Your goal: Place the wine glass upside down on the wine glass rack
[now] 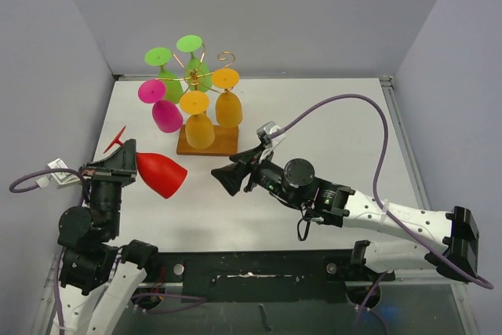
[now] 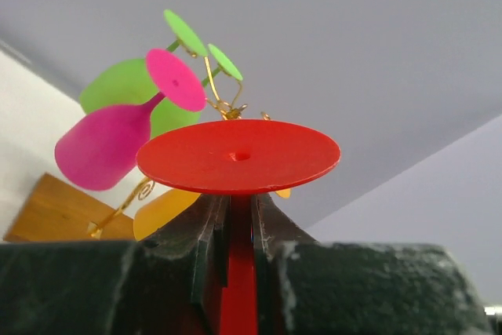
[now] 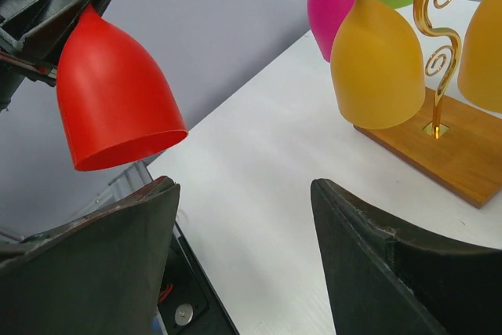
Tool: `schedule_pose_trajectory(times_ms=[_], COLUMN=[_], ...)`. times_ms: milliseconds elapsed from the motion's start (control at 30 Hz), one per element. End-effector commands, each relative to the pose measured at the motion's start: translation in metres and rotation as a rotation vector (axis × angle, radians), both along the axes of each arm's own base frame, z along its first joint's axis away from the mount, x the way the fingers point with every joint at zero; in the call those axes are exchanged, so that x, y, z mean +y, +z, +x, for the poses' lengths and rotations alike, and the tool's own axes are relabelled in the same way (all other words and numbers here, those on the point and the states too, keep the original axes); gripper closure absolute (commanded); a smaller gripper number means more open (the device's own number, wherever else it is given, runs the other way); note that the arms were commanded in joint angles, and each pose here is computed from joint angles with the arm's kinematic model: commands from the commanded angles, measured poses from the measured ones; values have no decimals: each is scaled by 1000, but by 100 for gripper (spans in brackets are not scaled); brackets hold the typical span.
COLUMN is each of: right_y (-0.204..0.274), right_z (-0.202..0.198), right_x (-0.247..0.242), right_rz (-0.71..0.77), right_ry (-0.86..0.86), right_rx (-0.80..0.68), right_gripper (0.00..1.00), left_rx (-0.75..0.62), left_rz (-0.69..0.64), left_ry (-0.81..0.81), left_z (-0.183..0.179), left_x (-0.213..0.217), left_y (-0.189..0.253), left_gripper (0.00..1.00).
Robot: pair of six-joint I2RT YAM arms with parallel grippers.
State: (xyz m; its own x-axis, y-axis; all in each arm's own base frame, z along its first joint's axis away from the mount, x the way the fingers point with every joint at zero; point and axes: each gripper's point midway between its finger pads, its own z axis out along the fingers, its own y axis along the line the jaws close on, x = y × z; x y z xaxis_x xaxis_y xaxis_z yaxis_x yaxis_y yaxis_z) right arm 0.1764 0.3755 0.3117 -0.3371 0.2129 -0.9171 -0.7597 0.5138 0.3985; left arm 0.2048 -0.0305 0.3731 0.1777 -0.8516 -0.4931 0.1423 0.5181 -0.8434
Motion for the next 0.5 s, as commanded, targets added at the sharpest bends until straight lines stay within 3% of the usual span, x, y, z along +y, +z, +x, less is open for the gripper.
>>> schedule_pose_trajectory(times_ms=[0,200,467], right_y=[41,67,113], right_z=[4,6,3], right_x=[-6,-8,-19], right_rz=[99,178,364], right_ry=[-30,-32,19], right_rx=[5,20,23], right_gripper=[31,30,30], left_rx=[-258,-404,-567], left_rz=[370,686,931], left_ry=[-54,-208,-467], left_z=[-25,-40,-59], left_x=[-17,-56,-106], left_y=[66,75,58], left_gripper=[100,100,100])
